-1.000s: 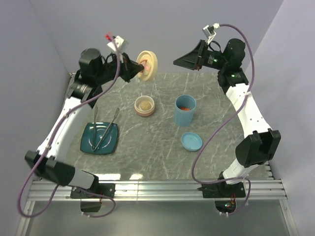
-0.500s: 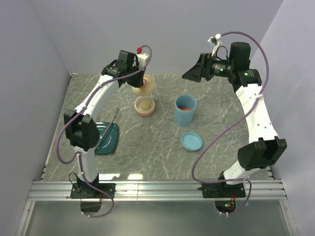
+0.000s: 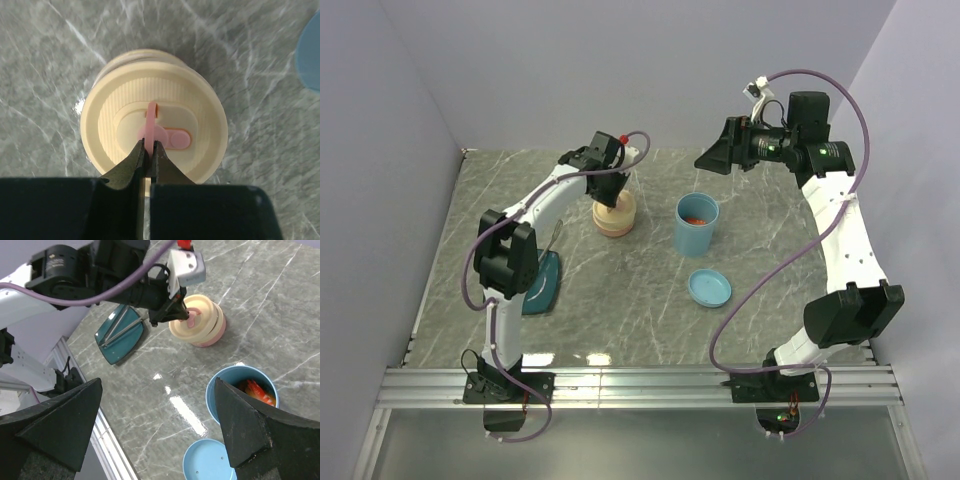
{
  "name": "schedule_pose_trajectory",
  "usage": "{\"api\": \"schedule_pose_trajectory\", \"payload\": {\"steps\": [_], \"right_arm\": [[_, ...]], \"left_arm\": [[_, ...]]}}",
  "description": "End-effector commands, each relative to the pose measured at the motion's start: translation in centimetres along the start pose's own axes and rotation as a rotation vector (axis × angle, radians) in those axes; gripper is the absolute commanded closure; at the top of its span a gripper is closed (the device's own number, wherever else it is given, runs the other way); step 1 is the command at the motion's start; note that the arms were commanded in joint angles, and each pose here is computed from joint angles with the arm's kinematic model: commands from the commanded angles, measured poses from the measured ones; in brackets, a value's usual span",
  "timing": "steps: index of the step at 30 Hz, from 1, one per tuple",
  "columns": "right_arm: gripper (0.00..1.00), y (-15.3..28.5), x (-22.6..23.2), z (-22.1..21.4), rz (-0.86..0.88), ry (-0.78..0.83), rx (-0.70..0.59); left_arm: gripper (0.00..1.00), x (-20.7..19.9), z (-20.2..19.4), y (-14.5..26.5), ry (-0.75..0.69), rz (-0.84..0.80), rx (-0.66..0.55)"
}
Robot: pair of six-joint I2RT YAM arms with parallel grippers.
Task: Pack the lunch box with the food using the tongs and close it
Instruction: Put the lid back on the lunch box
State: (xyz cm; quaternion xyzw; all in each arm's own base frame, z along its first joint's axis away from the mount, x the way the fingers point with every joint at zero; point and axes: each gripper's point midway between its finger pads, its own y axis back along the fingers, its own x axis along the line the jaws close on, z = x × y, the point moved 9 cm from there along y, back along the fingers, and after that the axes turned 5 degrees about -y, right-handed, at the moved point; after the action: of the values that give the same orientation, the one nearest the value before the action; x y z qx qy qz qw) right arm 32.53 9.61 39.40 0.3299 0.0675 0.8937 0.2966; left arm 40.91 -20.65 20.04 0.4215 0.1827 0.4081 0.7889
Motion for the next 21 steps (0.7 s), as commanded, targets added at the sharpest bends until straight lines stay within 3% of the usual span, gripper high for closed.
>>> {"api": "schedule_pose_trajectory", "payload": {"steps": [1, 21], "right_arm": [[0.0, 0.9, 0.6, 0.6, -0.003, 0.039, -0.03], [0.0, 0.4, -0.4, 0.3, 0.012, 0.001, -0.005]], "left_arm": [[1.0, -0.2, 0.2, 0.6, 0.0, 0.045, -0.029], [1.0, 0.0, 1.3, -1.1, -0.032, 0.098, -0.02]]}}
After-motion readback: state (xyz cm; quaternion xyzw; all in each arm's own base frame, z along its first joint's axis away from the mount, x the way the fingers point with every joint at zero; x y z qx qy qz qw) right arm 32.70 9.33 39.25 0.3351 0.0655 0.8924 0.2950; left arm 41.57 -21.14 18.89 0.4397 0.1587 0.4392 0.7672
